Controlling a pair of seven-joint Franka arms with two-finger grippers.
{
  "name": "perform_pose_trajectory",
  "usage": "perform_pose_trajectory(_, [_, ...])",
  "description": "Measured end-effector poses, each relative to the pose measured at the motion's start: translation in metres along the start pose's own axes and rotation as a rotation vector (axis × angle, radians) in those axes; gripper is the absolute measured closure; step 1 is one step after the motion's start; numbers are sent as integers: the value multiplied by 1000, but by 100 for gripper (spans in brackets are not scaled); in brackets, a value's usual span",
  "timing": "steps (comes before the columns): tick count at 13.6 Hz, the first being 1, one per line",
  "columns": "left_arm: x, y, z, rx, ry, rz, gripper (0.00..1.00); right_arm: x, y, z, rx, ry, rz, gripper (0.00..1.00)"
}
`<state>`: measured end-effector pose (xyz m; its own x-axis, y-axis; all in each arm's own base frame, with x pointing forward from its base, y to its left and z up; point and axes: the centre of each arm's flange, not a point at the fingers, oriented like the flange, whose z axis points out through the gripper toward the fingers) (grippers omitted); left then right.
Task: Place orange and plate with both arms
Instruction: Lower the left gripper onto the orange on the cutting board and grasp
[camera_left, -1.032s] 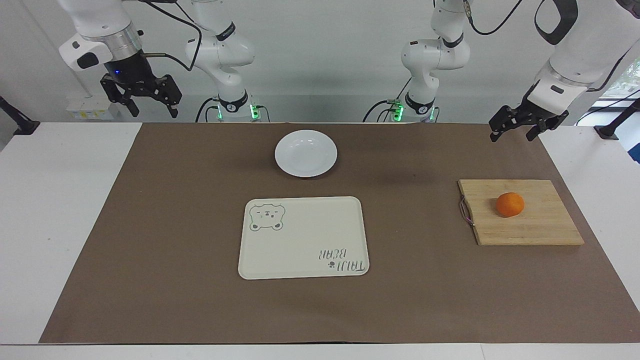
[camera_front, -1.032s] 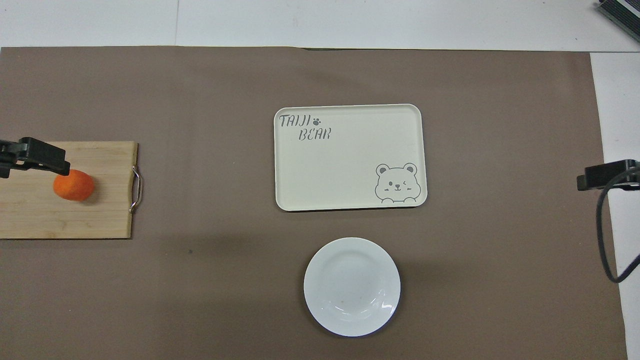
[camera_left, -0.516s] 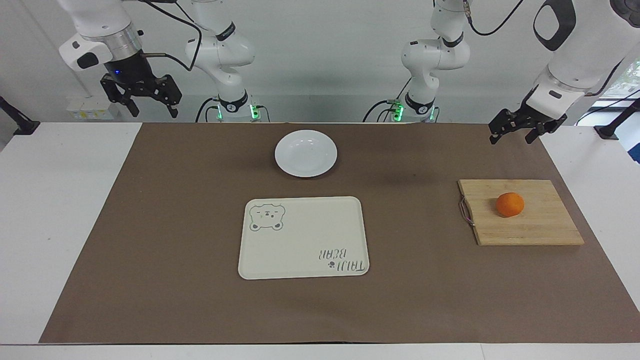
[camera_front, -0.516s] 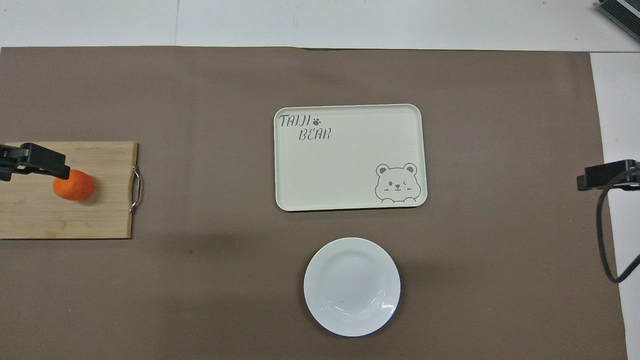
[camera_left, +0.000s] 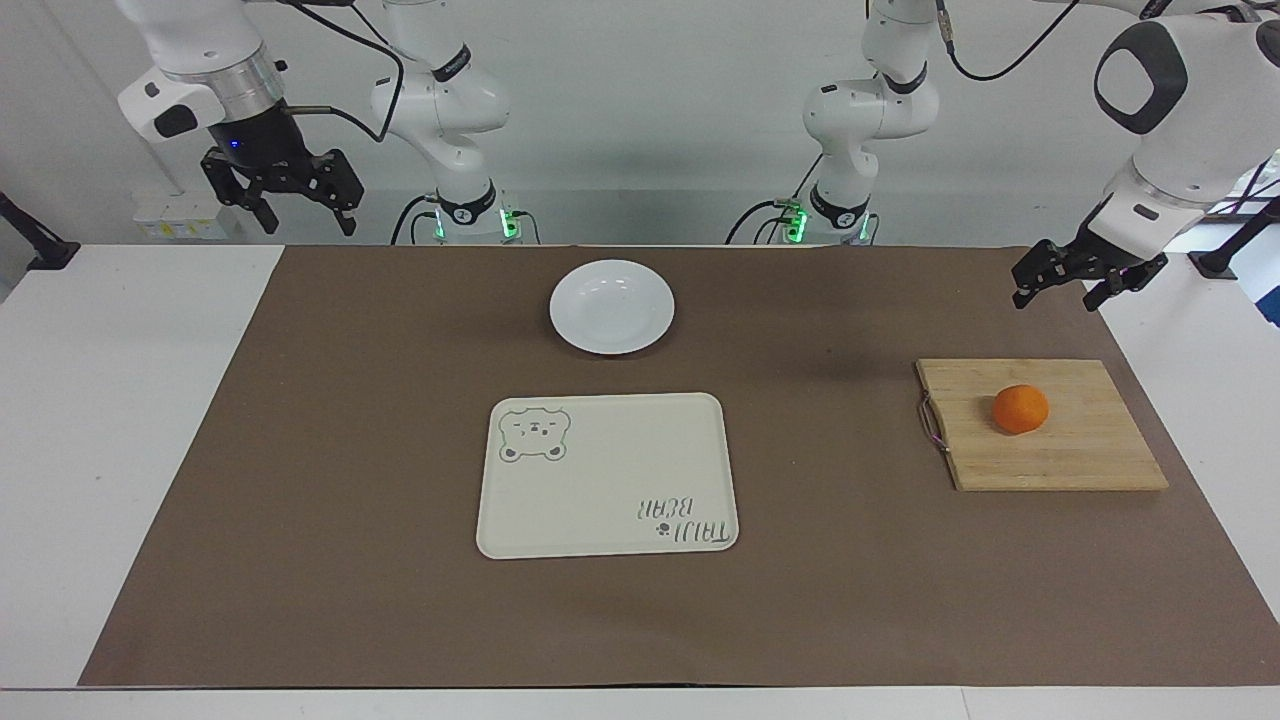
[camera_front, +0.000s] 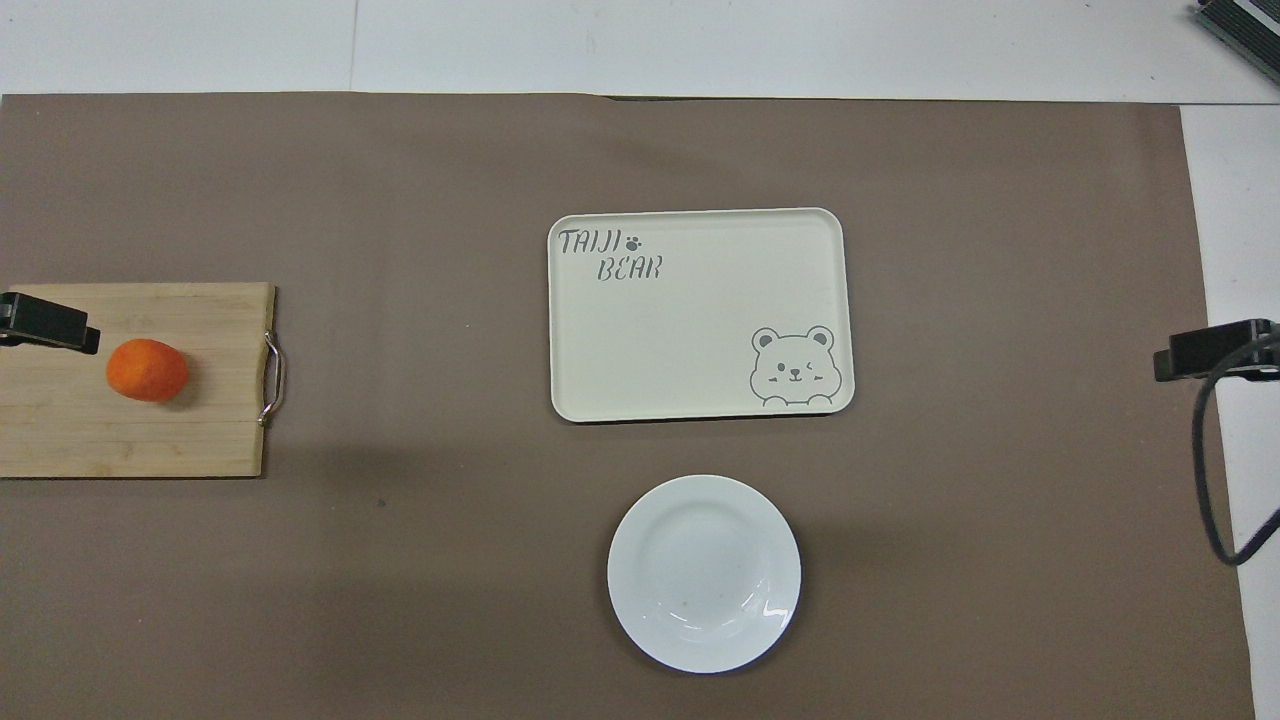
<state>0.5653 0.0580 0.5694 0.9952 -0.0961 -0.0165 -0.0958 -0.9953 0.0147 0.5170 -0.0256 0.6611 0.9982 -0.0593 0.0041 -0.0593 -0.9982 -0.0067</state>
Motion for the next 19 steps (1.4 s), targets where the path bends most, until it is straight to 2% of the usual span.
perform_pose_trajectory(9, [29,-15,98,3,-11,27,0,0,0,0,0,0,0,0])
perform_pose_trajectory(12, [37,-51,142,8,-2,65,0,0,0,0,0,0,0,0])
perform_pose_trajectory(19, [28,-73,185,-3,-33,56,0,0,0,0,0,0,0,0])
